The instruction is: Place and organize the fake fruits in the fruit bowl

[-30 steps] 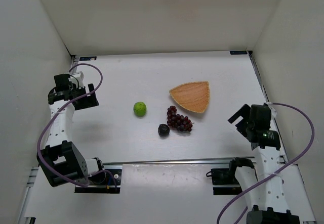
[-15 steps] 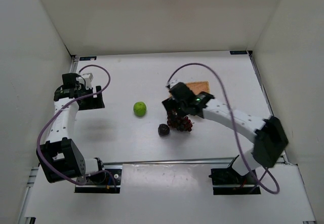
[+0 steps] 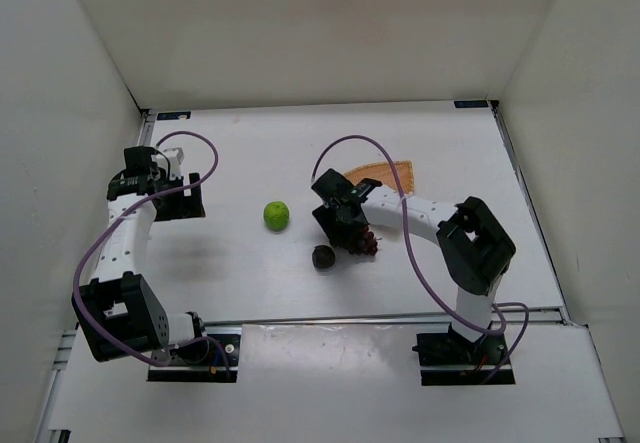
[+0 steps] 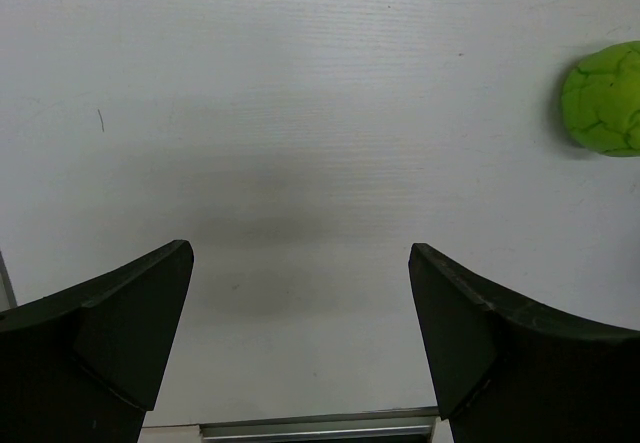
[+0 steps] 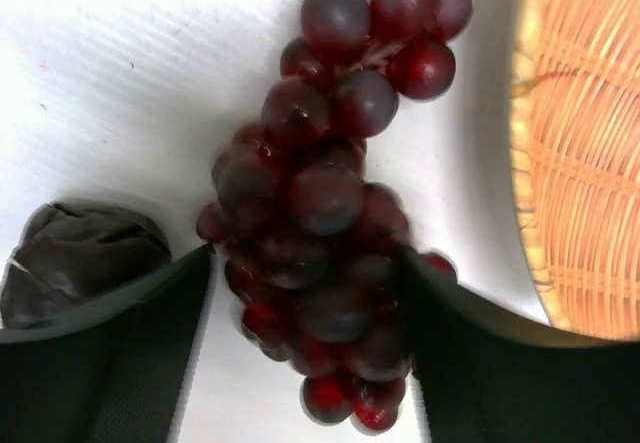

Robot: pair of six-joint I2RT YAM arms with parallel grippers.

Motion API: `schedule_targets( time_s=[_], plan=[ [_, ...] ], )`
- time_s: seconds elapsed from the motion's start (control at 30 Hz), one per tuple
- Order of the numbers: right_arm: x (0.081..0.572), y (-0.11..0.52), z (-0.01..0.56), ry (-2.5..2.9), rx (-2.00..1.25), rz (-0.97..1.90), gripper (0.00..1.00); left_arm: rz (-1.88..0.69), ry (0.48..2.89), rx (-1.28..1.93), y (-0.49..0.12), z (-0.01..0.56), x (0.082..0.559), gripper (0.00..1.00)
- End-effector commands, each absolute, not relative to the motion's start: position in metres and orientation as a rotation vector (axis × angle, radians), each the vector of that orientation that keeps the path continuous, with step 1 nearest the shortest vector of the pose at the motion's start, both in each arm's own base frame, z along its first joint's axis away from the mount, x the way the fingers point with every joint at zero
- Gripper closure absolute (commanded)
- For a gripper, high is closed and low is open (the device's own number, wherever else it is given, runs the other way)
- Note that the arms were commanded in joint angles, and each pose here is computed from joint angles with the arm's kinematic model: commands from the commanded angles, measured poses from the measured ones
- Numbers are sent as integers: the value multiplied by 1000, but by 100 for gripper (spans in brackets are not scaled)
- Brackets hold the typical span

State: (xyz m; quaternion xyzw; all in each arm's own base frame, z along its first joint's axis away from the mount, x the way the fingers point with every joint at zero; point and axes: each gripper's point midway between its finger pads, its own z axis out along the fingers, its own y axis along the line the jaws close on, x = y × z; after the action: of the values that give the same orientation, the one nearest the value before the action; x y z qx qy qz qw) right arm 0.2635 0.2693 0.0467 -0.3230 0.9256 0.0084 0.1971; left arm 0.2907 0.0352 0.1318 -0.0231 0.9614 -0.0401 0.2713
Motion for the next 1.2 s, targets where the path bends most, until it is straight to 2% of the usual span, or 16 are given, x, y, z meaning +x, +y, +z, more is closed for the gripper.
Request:
schedule_targets(
  time_s=[0.0,0.03,0.1,0.13,0.23,0.37,0.5,0.63,0.8,0.83,1.03,1.1,1.13,1.17],
  plan=[
    [263,272,40,2635,-906,36,36,-98,2573,-47,35,137,291,0],
    [261,273,40,2643,-898,51,47,-110,2572,-44,34,137,291,0],
    [256,278,48,2633,-897,93,58,-109,2580,-34,34,134,291,0],
    [255,280,54,2627,-878,122,73,-111,2589,-35,34,134,289,0],
    [258,292,100,2536,-800,250,90,-111,2589,-35,34,134,289,0],
    [265,292,160,2420,-678,359,96,-123,2588,-31,32,134,292,0],
    [280,275,211,2349,-451,461,97,-138,2595,-29,31,135,292,0],
    [325,211,232,2312,-63,383,99,-152,2602,-2,26,134,291,0],
    [378,158,210,2348,250,298,99,-160,2612,110,9,131,290,0],
    [392,147,191,2390,293,267,99,-149,2615,153,5,132,287,0],
    [426,143,156,2519,353,306,99,-37,2540,518,-34,157,287,0],
    [430,143,148,2551,379,316,91,-65,2497,699,-63,167,281,0],
    [430,145,147,2563,377,323,74,-89,2479,772,-77,169,277,0],
    [432,147,146,2566,374,334,62,-102,2483,846,-88,166,274,0]
  ],
)
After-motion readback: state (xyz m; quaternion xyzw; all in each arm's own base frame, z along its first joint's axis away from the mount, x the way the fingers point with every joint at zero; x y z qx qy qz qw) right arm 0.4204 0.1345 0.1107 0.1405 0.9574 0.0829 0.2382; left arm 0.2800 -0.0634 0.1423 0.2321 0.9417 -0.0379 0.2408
